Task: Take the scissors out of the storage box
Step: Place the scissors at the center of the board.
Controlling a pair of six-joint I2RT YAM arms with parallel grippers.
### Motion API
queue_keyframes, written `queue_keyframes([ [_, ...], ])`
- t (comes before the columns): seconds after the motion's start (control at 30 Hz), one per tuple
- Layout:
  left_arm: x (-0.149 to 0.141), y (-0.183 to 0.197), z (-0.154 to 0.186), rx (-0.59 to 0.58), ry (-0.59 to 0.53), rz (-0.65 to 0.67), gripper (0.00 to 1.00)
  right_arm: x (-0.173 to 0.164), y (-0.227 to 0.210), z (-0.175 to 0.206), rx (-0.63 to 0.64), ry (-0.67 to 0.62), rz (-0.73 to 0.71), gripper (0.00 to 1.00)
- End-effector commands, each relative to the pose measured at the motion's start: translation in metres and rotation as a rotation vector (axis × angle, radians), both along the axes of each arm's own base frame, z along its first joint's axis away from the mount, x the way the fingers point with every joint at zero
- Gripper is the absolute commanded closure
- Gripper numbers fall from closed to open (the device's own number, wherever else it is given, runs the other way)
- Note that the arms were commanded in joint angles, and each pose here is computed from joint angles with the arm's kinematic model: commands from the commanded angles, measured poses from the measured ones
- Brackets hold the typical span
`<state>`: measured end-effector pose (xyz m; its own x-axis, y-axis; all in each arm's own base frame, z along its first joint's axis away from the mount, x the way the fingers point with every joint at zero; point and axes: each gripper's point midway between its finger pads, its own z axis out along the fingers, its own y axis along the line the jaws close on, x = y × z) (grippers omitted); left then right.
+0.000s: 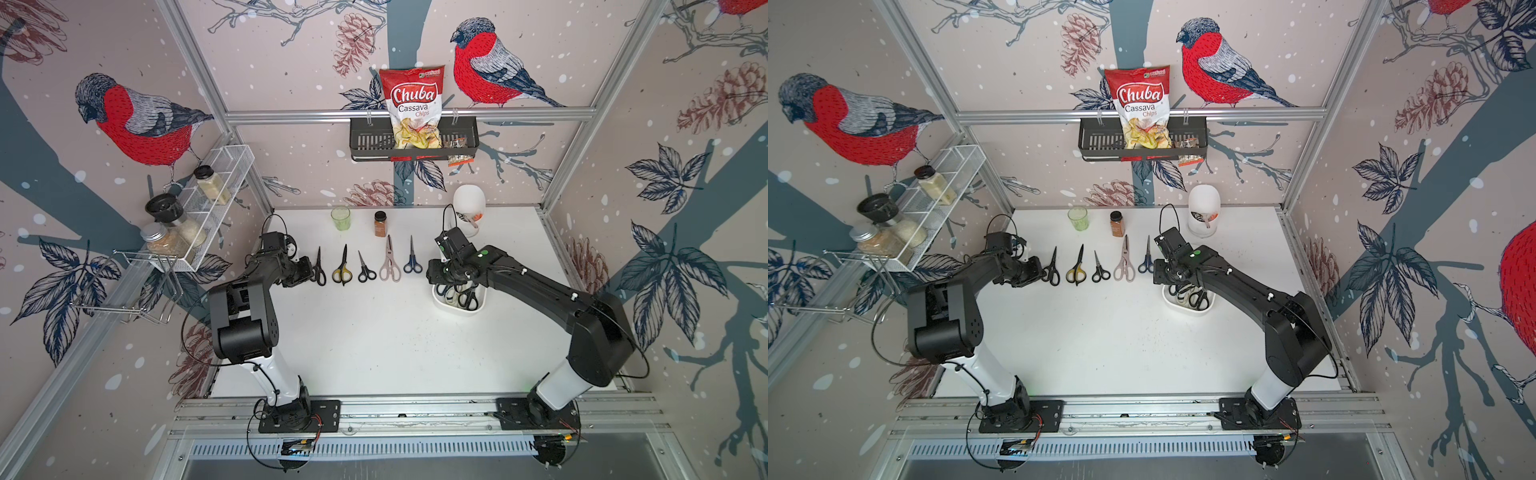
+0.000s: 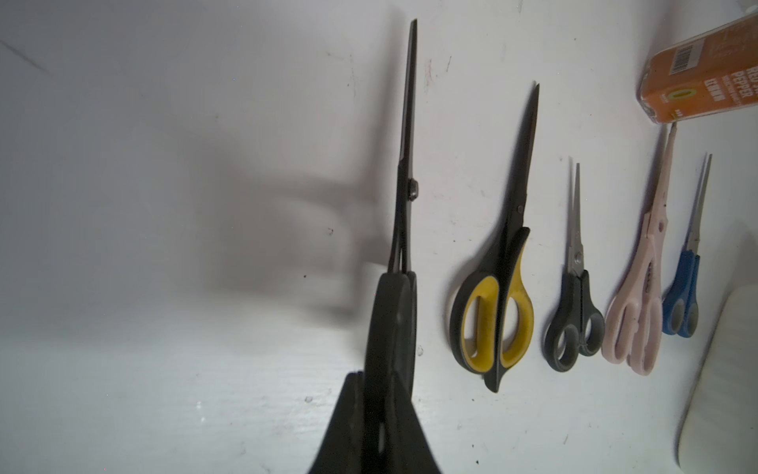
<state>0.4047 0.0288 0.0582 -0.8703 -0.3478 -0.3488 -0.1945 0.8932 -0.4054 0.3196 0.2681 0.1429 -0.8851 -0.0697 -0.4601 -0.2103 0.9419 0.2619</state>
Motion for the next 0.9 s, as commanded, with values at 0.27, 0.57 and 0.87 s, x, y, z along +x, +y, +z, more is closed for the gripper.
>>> queue_keyframes([
  [0.27,0.004,0.029,-0.013,0.137,0.061,0.068,0.86,0.000,-0.002,-0.002,-0.017,0.006,0.002,0.45],
  [0.57,0.007,0.027,-0.018,0.119,0.072,0.062,0.76,-0.001,-0.004,-0.001,-0.018,0.005,-0.006,0.45],
  [0.87,0.009,0.026,-0.004,0.115,0.059,0.079,0.72,0.001,-0.016,0.003,-0.043,-0.005,-0.053,0.45],
])
